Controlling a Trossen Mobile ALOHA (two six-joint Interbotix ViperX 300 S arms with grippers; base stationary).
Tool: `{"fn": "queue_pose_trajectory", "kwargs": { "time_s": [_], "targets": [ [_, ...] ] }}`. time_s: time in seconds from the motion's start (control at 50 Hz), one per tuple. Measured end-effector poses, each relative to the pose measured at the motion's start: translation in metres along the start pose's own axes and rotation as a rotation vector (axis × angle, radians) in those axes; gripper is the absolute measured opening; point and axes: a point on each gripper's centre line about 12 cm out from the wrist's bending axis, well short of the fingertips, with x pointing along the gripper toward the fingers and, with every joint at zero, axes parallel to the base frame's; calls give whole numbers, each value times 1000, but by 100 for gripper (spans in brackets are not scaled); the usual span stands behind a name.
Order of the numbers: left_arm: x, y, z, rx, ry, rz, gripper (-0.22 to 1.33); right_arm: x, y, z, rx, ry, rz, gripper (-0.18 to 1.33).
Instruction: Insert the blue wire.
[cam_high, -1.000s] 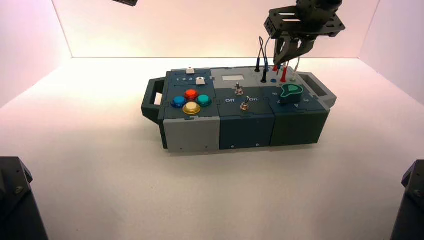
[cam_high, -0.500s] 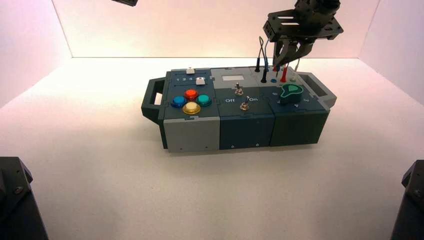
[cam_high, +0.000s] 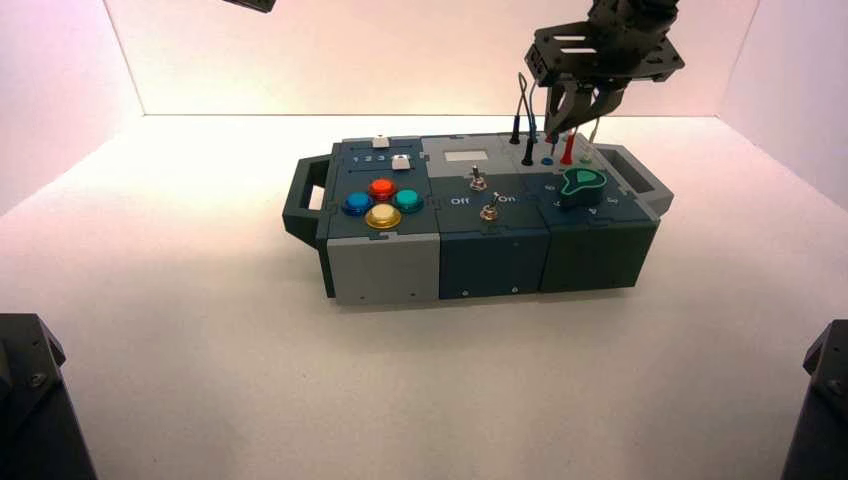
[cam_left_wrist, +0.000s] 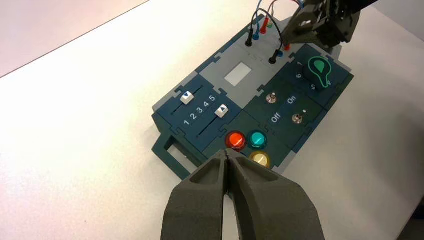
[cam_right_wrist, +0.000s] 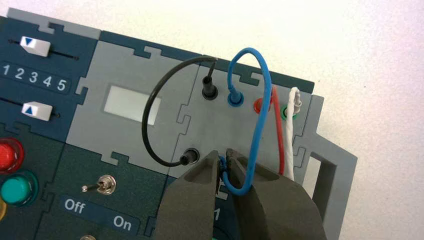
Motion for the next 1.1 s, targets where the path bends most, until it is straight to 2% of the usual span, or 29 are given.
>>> {"fn": "queue_pose_trajectory", "kwargs": {
  "time_s": [1.1],
  "targets": [
    [-1, 0, 1, 2, -5, 2, -16, 5, 0, -1, 4, -5, -2, 1]
  ]
}}
